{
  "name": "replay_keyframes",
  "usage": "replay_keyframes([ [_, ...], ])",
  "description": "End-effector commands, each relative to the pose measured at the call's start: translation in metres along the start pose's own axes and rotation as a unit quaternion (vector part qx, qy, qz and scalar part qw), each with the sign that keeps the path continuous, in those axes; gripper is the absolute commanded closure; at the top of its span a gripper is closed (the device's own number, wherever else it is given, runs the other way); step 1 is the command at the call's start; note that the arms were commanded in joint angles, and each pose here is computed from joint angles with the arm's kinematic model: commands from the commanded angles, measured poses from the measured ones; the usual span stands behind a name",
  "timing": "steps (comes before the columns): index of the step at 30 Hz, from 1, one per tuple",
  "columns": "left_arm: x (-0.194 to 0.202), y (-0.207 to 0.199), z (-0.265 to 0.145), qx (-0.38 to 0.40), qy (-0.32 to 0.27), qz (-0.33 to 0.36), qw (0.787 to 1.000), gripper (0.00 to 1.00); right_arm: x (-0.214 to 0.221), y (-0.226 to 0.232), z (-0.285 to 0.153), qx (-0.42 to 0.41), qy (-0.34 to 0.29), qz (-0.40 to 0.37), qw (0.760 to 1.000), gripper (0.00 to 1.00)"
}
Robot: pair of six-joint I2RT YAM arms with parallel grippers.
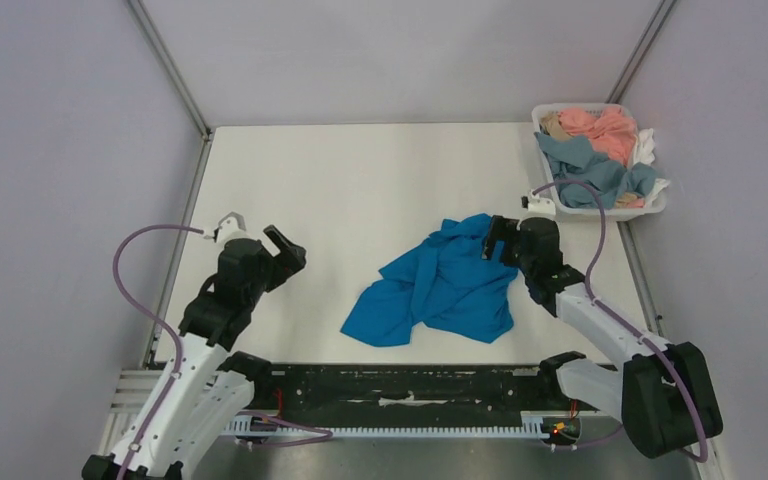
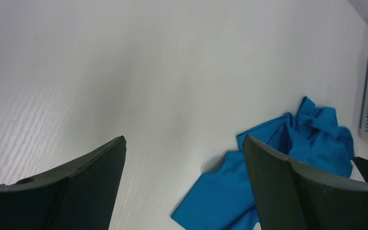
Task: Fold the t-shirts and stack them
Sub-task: Move the tshirt to the center of the board, then flatten out the tshirt
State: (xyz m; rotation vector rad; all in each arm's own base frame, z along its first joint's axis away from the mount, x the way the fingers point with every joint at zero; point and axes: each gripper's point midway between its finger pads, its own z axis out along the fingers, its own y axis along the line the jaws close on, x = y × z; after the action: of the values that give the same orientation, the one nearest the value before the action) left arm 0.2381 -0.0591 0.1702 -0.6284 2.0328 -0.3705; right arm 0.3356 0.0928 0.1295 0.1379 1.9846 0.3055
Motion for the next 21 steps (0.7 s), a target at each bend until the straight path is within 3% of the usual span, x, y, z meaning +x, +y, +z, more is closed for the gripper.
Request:
replay_keyframes([
  [1,0.046,-0.010,0.009,0.025,0.109,-0.004,0.994,0.05,-0.016,-0.054,-0.019,0.147,-0.017,-0.042,0.988,0.02],
  [6,0.110,-0.037,0.017,0.067,0.215,0.067,0.972,0.07,-0.030,-0.038,-0.032,0.099,-0.042,-0.046,0.993,0.02],
  [9,0.150,-0.041,0.018,0.051,0.257,0.142,0.955,0.07,-0.035,-0.004,-0.033,0.002,-0.047,-0.074,0.996,0.02],
  [14,0.196,-0.032,0.022,0.011,0.310,0.220,0.925,0.12,-0.037,0.050,-0.030,-0.144,-0.043,-0.149,0.977,0.02],
  [21,0.231,-0.026,0.025,0.001,0.346,0.246,0.905,0.15,-0.031,0.067,-0.010,-0.140,-0.021,-0.185,0.972,0.02],
])
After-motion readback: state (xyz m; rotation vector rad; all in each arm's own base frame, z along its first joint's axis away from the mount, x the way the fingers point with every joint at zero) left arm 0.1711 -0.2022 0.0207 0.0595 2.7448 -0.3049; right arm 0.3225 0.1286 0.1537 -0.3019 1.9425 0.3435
